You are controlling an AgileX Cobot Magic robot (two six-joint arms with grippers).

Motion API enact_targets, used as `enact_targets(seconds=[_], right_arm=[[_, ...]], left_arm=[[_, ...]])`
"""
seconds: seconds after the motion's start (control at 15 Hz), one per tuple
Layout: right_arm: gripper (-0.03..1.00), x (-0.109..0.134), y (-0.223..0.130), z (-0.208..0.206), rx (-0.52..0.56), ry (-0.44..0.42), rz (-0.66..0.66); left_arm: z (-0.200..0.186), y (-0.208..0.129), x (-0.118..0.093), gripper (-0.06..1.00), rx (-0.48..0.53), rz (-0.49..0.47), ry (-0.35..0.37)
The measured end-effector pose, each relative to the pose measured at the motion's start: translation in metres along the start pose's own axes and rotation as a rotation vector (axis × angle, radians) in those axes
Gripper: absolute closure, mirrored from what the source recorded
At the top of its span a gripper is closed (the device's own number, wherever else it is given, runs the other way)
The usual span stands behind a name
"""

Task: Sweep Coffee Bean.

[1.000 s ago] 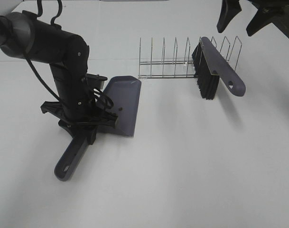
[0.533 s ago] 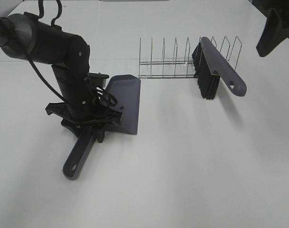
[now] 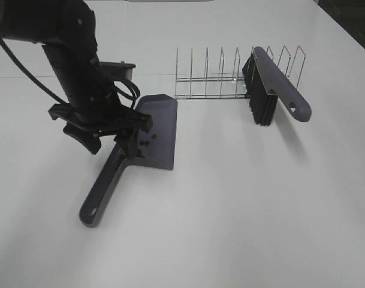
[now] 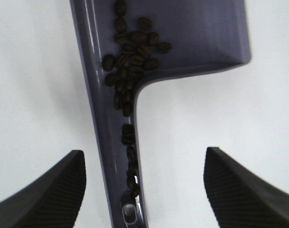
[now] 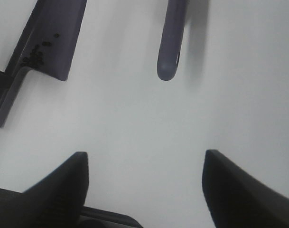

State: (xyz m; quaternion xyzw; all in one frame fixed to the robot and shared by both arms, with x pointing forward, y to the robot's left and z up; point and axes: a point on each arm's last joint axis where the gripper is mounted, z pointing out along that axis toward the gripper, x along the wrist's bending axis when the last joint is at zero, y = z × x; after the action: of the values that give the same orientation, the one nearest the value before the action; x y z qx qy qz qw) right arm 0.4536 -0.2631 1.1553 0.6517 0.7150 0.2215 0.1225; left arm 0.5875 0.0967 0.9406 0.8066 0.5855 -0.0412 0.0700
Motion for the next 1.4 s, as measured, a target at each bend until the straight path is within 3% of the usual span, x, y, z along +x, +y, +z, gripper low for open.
enact_targets(seconds=[0.07, 0.27, 0.4, 0.67, 0.73, 0.87, 1.07, 1.33, 1.4], right_arm=[[0.41, -0.001, -0.011, -0.003, 0.0, -0.002, -0.001], [0.41, -0.001, -0.025, -0.006, -0.004, -0.002, -0.001], [0.41, -0.001, -0.031, -0.013, -0.024, -0.001, -0.001], [0.41, 0.0, -0.053, -0.029, -0.081, 0.003, 0.008], [0.41, 0.0, -0.069, -0.04, -0.124, 0.006, 0.005], [0.41, -0.001, -0.086, -0.049, -0.163, 0.003, 0.0], [0.41, -0.003, -0.099, -0.059, -0.214, -0.03, -0.013], [0.41, -0.005, -0.122, -0.062, -0.251, -0.035, -0.009], [0.41, -0.007, -0.142, -0.057, -0.26, -0.037, -0.008]], left_arm=[[-0.031, 0.003, 0.03, 0.32, -0.058, -0.046, -0.043], [-0.085, -0.003, 0.113, 0.32, -0.191, -0.187, 0.016], [-0.11, -0.017, 0.131, 0.32, -0.23, -0.219, 0.058], [-0.136, -0.082, 0.123, 0.32, -0.233, -0.222, 0.116], [-0.157, -0.12, 0.122, 0.32, -0.288, -0.23, 0.167], [-0.182, -0.151, 0.139, 0.32, -0.368, -0.302, 0.208], [-0.199, -0.176, 0.159, 0.32, -0.397, -0.379, 0.255], [-0.196, -0.213, 0.137, 0.32, -0.481, -0.338, 0.215], [-0.187, -0.244, 0.12, 0.32, -0.538, -0.325, 0.202]])
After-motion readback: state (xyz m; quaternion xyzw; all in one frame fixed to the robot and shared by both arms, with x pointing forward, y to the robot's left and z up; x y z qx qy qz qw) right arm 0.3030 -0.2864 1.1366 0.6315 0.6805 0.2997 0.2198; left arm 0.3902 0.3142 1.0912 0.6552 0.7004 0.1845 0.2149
